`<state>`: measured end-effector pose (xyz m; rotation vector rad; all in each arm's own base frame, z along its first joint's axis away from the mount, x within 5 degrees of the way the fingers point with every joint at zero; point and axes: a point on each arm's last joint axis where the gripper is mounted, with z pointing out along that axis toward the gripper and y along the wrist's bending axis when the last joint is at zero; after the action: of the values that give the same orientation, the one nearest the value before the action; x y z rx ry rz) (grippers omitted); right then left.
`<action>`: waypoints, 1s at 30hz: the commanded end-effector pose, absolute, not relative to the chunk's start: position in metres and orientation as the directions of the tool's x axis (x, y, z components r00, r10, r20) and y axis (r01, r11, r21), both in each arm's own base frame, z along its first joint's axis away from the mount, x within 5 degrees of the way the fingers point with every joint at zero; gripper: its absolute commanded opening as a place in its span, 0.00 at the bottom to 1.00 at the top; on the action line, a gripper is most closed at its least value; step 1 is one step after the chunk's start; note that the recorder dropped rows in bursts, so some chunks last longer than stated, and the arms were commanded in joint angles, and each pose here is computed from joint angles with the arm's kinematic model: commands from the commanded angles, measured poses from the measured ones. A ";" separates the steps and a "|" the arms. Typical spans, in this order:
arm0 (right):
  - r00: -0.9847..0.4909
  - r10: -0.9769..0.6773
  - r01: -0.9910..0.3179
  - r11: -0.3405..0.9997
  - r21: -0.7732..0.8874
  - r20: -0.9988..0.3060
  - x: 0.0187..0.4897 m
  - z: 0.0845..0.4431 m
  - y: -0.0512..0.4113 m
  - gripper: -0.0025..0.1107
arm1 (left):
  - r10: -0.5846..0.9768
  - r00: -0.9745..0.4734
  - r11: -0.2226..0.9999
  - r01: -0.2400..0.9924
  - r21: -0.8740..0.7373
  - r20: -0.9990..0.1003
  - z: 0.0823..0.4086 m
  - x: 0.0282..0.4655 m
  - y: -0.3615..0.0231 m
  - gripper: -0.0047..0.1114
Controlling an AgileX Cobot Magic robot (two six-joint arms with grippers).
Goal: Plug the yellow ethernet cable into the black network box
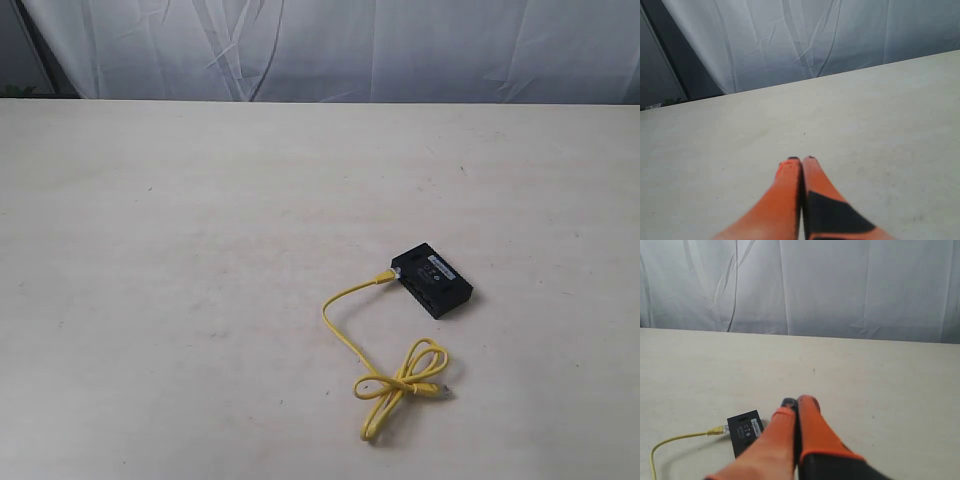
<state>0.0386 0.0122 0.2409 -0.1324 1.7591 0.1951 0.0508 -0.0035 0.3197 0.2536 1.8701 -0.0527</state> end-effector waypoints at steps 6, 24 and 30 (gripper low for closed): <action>-0.262 0.084 -0.149 0.981 0.126 -0.961 0.044 0.217 0.010 0.02 | 0.140 -0.279 0.977 0.198 0.085 -0.950 0.320 0.050 -0.003 0.04; -0.340 0.115 -0.116 0.980 0.163 -0.933 0.051 0.176 0.010 0.02 | 0.140 -0.279 0.977 0.198 0.085 -0.950 0.320 0.050 -0.003 0.04; -0.338 0.118 -0.117 0.979 0.165 -0.934 0.051 0.176 0.011 0.02 | 0.140 -0.279 0.977 0.198 0.085 -0.950 0.320 0.050 -0.003 0.04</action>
<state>0.0505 0.0107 0.1762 -0.0001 1.9186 0.2385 0.0508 -0.0035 0.3197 0.2536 1.8701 -0.0527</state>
